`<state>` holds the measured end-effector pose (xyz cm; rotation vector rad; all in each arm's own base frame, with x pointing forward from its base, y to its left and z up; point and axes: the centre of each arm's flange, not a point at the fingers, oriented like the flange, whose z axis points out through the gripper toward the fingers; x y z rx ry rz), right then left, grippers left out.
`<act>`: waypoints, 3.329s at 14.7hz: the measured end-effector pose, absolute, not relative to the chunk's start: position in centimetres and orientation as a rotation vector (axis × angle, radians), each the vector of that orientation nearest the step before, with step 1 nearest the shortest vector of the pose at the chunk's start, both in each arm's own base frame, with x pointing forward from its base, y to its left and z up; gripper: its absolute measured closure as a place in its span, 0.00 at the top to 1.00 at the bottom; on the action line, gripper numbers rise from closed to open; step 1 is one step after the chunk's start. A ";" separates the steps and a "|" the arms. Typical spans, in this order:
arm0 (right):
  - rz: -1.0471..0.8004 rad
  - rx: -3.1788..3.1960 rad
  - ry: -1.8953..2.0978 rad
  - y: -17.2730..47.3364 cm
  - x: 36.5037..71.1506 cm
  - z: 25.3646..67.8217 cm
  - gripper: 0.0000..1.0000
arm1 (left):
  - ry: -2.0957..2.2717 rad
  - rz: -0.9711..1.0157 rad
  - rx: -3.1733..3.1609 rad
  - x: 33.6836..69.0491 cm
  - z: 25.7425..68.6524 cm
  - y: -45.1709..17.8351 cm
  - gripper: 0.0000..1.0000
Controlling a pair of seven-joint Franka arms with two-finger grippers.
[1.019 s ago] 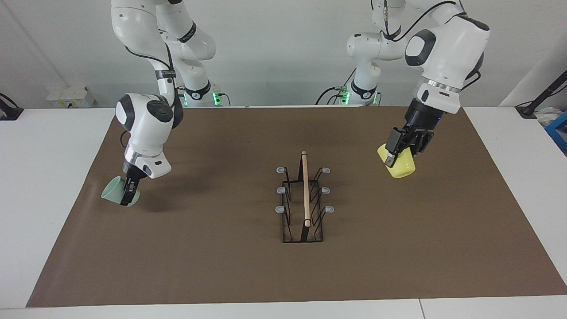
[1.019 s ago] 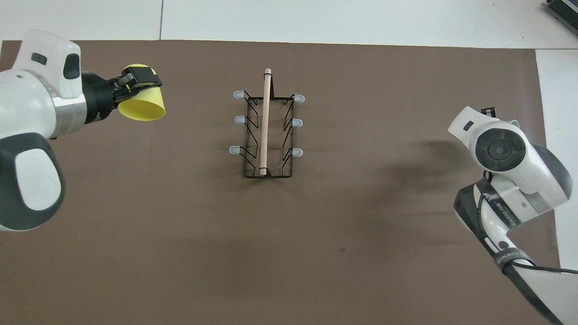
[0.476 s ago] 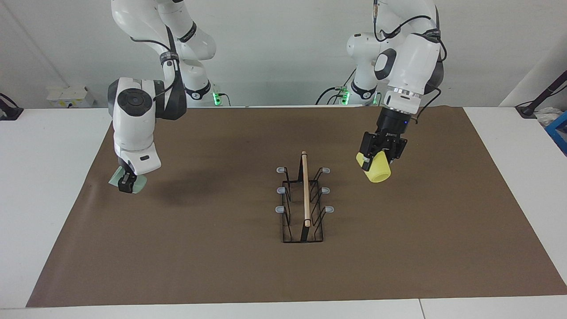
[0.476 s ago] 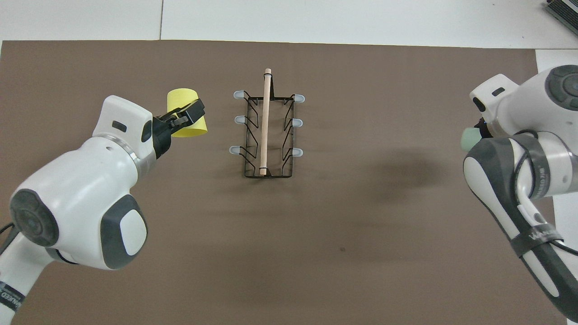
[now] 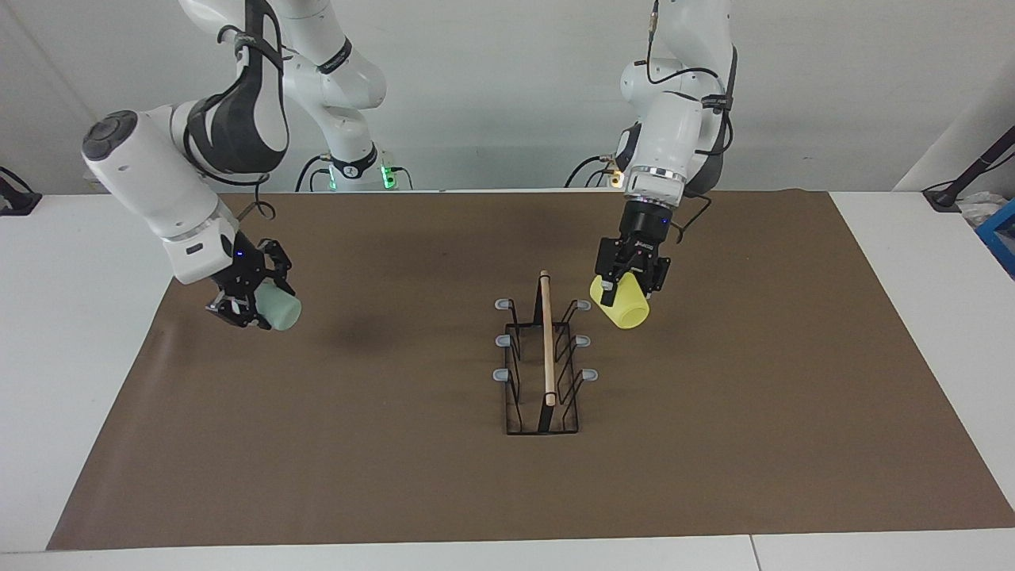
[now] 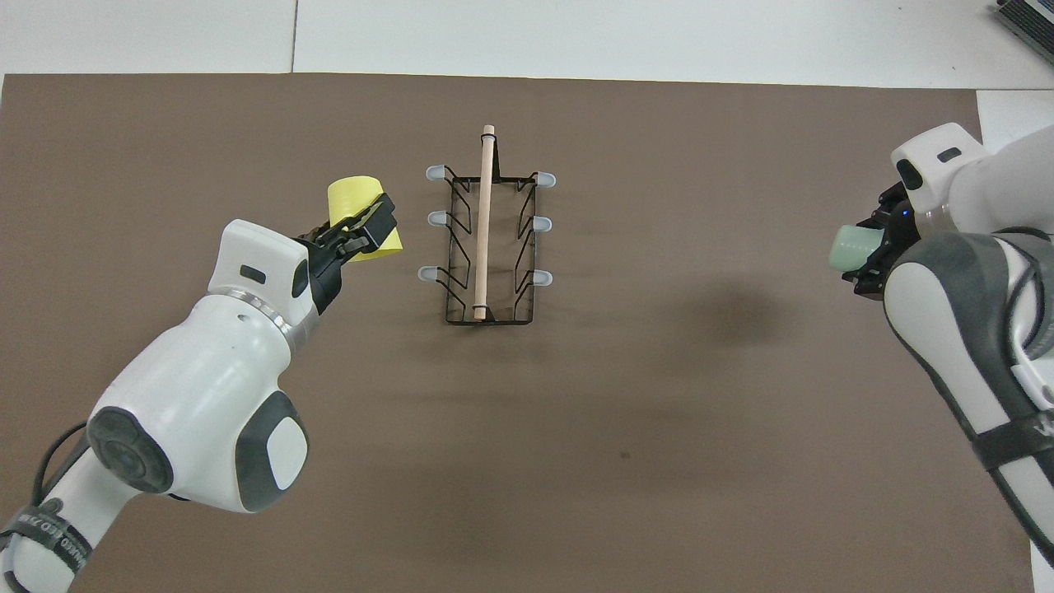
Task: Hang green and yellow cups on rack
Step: 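Hang the yellow cup on a peg while the right gripper brings the green cup, then open the left gripper and withdraw while the right gripper hangs the green cup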
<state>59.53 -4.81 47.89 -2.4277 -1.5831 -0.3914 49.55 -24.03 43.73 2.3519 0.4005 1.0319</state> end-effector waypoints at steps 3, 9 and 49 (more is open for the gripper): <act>-0.671 -2.252 -1.402 -8.4 58.4 48.8 0.68 | 0.393 1.036 2.328 49.6 42.0 -25.1 0.70; -1.068 -1.962 -1.229 -9.9 54.7 48.4 0.68 | 0.378 1.001 2.336 49.6 41.0 -26.3 0.70; -1.603 -1.575 -0.687 26.4 48.7 27.3 0.68 | 0.245 0.364 2.746 52.2 46.2 -26.3 1.00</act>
